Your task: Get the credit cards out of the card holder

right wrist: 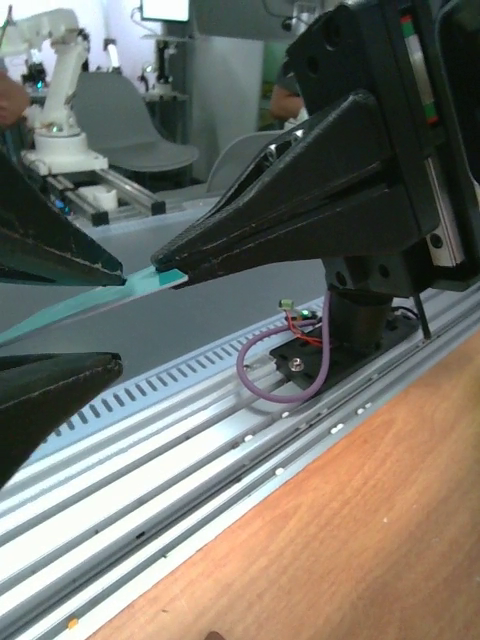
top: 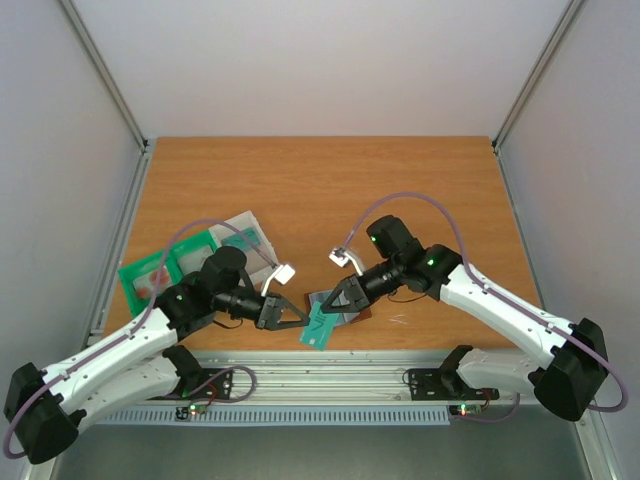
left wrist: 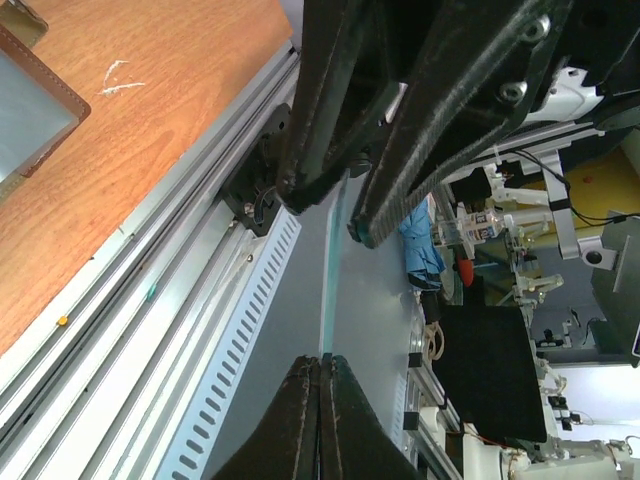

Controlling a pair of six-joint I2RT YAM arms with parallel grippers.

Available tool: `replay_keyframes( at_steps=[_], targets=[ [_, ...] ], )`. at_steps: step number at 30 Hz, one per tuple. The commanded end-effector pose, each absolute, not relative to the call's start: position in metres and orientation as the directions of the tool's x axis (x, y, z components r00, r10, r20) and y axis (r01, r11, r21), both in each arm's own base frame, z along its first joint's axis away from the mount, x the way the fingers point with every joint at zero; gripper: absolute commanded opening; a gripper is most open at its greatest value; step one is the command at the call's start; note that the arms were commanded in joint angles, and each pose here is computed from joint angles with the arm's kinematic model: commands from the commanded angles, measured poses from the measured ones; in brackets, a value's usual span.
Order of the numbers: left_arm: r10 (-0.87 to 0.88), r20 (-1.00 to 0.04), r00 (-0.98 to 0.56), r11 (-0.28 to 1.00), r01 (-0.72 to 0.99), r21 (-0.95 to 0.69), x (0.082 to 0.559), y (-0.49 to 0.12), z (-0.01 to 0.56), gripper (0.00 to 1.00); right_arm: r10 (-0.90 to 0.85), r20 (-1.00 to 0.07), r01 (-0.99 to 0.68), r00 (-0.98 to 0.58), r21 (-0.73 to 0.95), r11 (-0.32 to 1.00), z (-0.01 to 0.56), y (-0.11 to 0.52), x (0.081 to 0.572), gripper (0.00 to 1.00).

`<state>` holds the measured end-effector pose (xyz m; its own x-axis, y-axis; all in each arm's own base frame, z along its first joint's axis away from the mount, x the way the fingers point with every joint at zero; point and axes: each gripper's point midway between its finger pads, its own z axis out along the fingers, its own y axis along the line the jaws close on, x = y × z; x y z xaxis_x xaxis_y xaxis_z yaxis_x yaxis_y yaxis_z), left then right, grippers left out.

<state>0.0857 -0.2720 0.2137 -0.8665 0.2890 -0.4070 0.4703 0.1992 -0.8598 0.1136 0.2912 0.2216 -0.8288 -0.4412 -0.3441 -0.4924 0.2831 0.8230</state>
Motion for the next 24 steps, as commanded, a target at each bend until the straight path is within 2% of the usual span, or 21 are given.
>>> replay_keyframes(
  at_steps=[1, 3, 5, 6, 7, 8, 11, 15, 18, 24],
  targets=[
    [0.283, -0.454, -0.845, 0.180, 0.511, -0.840, 0.087, -0.273, 0.227, 0.00, -0.441, -0.382, -0.516, -0.812, 0.823, 0.237, 0.227, 0.294, 0.111, 0.13],
    [0.249, -0.459, -0.853, 0.244, 0.514, -0.822, 0.096, -0.270, 0.224, 0.00, -0.428, -0.403, -0.528, -0.809, 0.818, 0.228, 0.231, 0.294, 0.111, 0.02],
    [0.201, -0.477, -0.856, 0.306, 0.517, -0.800, 0.106, -0.266, 0.224, 0.01, -0.405, -0.427, -0.545, -0.808, 0.802, 0.243, 0.233, 0.293, 0.115, 0.01],
    [0.169, -0.490, -0.855, 0.331, 0.517, -0.789, 0.113, -0.264, 0.226, 0.06, -0.394, -0.437, -0.552, -0.809, 0.795, 0.251, 0.232, 0.292, 0.117, 0.01],
    [0.138, -0.501, -0.854, 0.355, 0.515, -0.780, 0.119, -0.262, 0.230, 0.15, -0.383, -0.439, -0.550, -0.813, 0.794, 0.259, 0.232, 0.292, 0.119, 0.01],
    [0.098, -0.503, -0.859, 0.401, 0.497, -0.770, 0.127, -0.258, 0.232, 0.26, -0.371, -0.440, -0.547, -0.818, 0.795, 0.262, 0.232, 0.293, 0.121, 0.01],
    [-0.032, -0.511, -0.859, 0.577, 0.402, -0.711, 0.153, -0.235, 0.233, 0.47, -0.303, -0.428, -0.509, -0.852, 0.813, 0.283, 0.236, 0.296, 0.129, 0.01],
    [-0.161, -0.516, -0.841, 0.619, 0.321, -0.717, 0.164, -0.218, 0.248, 0.69, -0.168, -0.452, -0.482, -0.876, 0.803, 0.351, 0.243, 0.296, 0.154, 0.01],
    [-0.248, -0.524, -0.815, 0.608, 0.291, -0.739, 0.165, -0.206, 0.259, 0.77, -0.046, -0.453, -0.437, -0.890, 0.822, 0.364, 0.255, 0.298, 0.172, 0.01],
    [-0.370, -0.482, -0.794, 0.511, 0.260, -0.819, 0.161, -0.198, 0.268, 0.78, 0.157, -0.418, -0.356, -0.895, 0.881, 0.312, 0.269, 0.303, 0.200, 0.01]
  ],
)
